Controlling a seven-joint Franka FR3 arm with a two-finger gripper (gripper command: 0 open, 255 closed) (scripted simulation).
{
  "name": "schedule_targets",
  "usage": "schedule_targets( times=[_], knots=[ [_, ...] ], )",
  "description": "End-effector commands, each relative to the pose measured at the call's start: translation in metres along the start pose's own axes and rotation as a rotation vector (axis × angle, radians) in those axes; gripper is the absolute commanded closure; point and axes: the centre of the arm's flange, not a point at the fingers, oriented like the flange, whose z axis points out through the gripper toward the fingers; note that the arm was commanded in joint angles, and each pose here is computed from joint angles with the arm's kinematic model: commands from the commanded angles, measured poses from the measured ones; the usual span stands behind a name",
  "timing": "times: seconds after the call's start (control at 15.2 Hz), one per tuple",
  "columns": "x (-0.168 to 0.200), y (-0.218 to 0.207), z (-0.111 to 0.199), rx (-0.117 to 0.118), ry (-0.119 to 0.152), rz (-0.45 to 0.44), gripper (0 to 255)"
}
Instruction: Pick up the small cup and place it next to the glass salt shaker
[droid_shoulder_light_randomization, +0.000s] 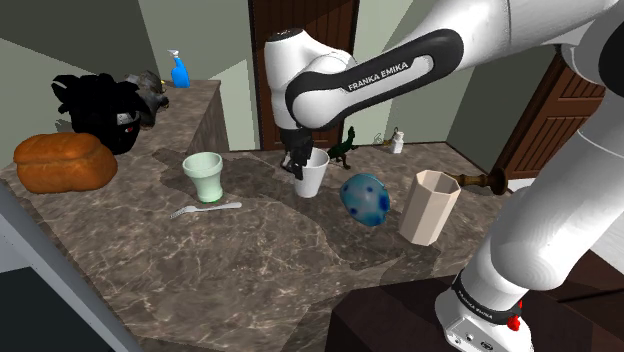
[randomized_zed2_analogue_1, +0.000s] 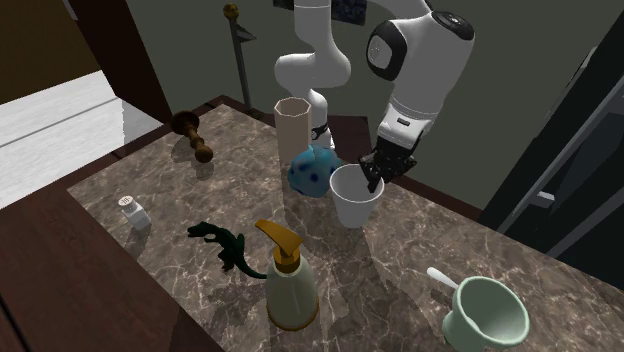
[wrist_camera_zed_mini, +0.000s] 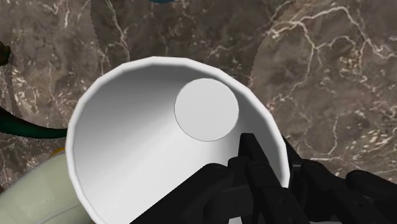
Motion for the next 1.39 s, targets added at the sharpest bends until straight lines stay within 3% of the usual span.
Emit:
schedule_targets(
  times=[0.0, 1.32],
  knots=[
    [0.0, 0.002, -0.011, 0.0, 0.0, 0.0, 255],
    [-0.001, 0.021, -0.115, 0.0, 0.0, 0.0, 255]
  ],
)
